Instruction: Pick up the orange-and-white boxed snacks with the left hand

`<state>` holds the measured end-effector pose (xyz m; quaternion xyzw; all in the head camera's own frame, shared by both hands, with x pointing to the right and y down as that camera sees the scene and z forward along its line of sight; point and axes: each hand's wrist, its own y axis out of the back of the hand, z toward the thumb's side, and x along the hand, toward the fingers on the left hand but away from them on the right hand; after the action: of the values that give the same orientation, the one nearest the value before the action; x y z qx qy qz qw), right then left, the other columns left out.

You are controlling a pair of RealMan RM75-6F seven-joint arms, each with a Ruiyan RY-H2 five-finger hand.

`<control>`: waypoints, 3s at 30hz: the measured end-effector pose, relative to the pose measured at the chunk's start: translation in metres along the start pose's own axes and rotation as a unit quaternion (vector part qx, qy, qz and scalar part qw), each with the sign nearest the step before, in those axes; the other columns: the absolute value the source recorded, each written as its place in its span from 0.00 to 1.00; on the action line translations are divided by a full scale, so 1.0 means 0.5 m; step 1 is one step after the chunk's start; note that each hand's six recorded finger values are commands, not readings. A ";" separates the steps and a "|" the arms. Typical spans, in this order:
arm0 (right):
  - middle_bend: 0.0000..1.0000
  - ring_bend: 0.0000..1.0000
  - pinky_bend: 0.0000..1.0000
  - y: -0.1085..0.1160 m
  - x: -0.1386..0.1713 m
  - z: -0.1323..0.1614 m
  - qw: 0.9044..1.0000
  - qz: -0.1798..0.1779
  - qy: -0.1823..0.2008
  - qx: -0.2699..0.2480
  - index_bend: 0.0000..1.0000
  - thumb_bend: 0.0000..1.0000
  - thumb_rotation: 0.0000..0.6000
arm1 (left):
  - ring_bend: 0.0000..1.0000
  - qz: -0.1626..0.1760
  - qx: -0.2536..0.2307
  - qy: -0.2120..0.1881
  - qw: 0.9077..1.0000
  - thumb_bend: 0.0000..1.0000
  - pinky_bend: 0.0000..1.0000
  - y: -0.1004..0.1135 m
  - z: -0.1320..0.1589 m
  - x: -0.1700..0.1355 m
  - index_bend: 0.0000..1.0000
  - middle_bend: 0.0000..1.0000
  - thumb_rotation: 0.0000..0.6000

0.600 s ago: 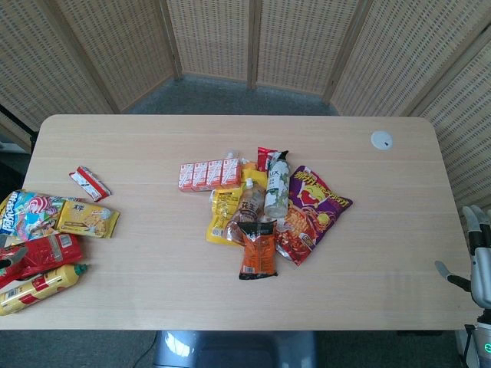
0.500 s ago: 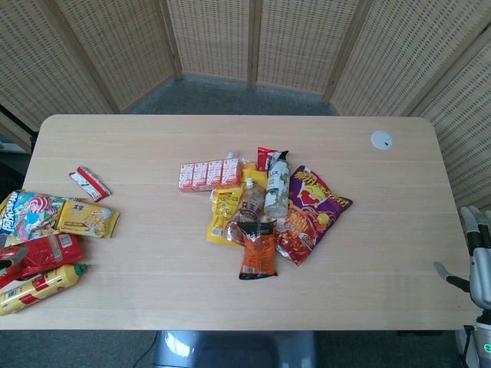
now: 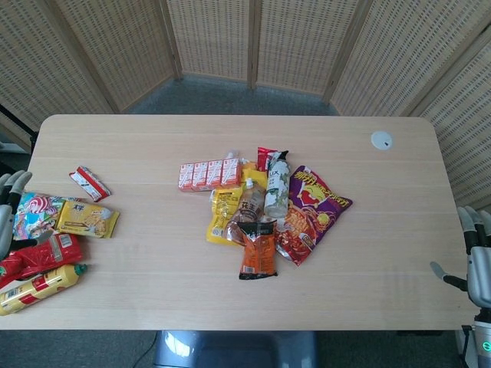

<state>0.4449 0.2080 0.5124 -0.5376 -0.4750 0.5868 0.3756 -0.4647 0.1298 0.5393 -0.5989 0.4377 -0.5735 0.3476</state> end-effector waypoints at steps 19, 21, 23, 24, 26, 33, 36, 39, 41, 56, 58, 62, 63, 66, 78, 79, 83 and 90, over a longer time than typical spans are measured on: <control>0.00 0.00 0.00 -0.025 -0.012 -0.022 0.999 0.027 -0.012 -0.020 0.00 0.00 1.00 | 0.00 -0.104 0.118 -0.150 0.976 0.00 0.00 -0.082 0.368 0.310 0.00 0.00 1.00; 0.00 0.00 0.00 -0.025 -0.012 -0.025 0.999 0.028 -0.014 -0.024 0.00 0.00 1.00 | 0.00 -0.113 0.129 -0.154 0.973 0.00 0.00 -0.098 0.388 0.324 0.00 0.00 1.00; 0.00 0.00 0.00 -0.025 -0.014 -0.028 0.999 0.029 -0.016 -0.027 0.00 0.00 1.00 | 0.00 -0.124 0.135 -0.157 0.970 0.00 0.00 -0.117 0.413 0.336 0.00 0.00 0.98; 0.00 0.00 0.00 -0.025 -0.014 -0.029 0.999 0.030 -0.016 -0.028 0.00 0.00 1.00 | 0.00 -0.129 0.135 -0.158 0.970 0.00 0.00 -0.126 0.425 0.341 0.00 0.00 0.97; 0.00 0.00 0.00 -0.027 -0.015 -0.030 0.999 0.032 -0.017 -0.031 0.00 0.00 1.00 | 0.00 -0.139 0.136 -0.162 0.968 0.00 0.00 -0.147 0.456 0.350 0.00 0.00 0.96; 0.00 0.00 0.00 -0.035 -0.018 -0.033 0.998 0.041 -0.019 -0.038 0.00 0.00 1.00 | 0.00 -0.166 0.143 -0.160 0.963 0.00 0.00 -0.214 0.532 0.377 0.00 0.00 0.95; 0.00 0.00 0.00 -0.038 -0.019 -0.037 0.998 0.045 -0.022 -0.041 0.00 0.00 1.00 | 0.00 -0.176 0.144 -0.154 0.962 0.00 0.00 -0.239 0.554 0.389 0.00 0.00 0.95; 0.00 0.00 0.00 -0.040 -0.021 -0.044 0.998 0.047 -0.026 -0.044 0.00 0.00 1.00 | 0.00 -0.182 0.146 -0.146 0.961 0.00 0.00 -0.260 0.571 0.402 0.00 0.00 0.95; 0.00 0.00 0.00 -0.041 -0.022 -0.049 0.997 0.049 -0.030 -0.045 0.00 0.00 1.00 | 0.00 -0.187 0.148 -0.141 0.961 0.00 0.00 -0.274 0.583 0.411 0.00 0.00 0.95; 0.00 0.00 0.00 -0.036 -0.025 -0.061 0.996 0.047 -0.038 -0.060 0.00 0.00 1.00 | 0.00 -0.220 0.161 -0.139 0.952 0.00 0.00 -0.374 0.657 0.414 0.00 0.00 0.94; 0.00 0.00 0.00 -0.036 -0.025 -0.062 0.996 0.048 -0.038 -0.062 0.00 0.00 1.00 | 0.00 -0.221 0.162 -0.138 0.952 0.00 0.00 -0.380 0.660 0.414 0.00 0.00 0.94; 0.00 0.00 0.00 -0.036 -0.025 -0.061 0.996 0.049 -0.037 -0.065 0.00 0.00 1.00 | 0.00 -0.224 0.161 -0.136 0.951 0.00 0.00 -0.393 0.667 0.412 0.00 0.00 0.95; 0.00 0.00 0.00 -0.036 -0.025 -0.061 0.996 0.049 -0.037 -0.066 0.00 0.00 1.00 | 0.00 -0.225 0.161 -0.136 0.951 0.00 0.00 -0.397 0.669 0.411 0.00 0.00 0.95; 0.00 0.00 0.00 -0.036 -0.025 -0.061 0.996 0.049 -0.036 -0.068 0.00 0.00 1.00 | 0.00 -0.227 0.161 -0.134 0.951 0.00 0.00 -0.409 0.673 0.409 0.00 0.00 0.99; 0.00 0.00 0.00 -0.039 -0.025 -0.057 0.996 0.051 -0.030 -0.072 0.00 0.00 1.00 | 0.29 -0.200 0.192 -0.129 0.952 0.00 0.51 -0.434 0.674 0.406 0.34 0.29 1.00; 0.00 0.00 0.00 -0.038 -0.025 -0.057 0.996 0.051 -0.030 -0.073 0.00 0.00 1.00 | 0.35 -0.199 0.197 -0.128 0.952 0.00 0.55 -0.437 0.672 0.405 0.37 0.34 1.00; 0.00 0.00 0.00 -0.038 -0.025 -0.059 0.995 0.051 -0.032 -0.075 0.00 0.00 1.00 | 0.53 -0.188 0.204 -0.127 0.952 0.00 0.67 -0.436 0.671 0.405 0.50 0.50 1.00; 0.00 0.00 0.00 -0.036 -0.024 -0.054 0.996 0.051 -0.027 -0.075 0.00 0.00 1.00 | 0.68 -0.163 0.211 -0.124 0.956 0.01 0.77 -0.417 0.662 0.415 0.62 0.64 1.00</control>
<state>0.4719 0.2056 0.5340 -0.5713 -0.4999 0.5823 0.2909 -0.1192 -0.0122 0.7768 -0.6417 0.1569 -0.6224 0.4198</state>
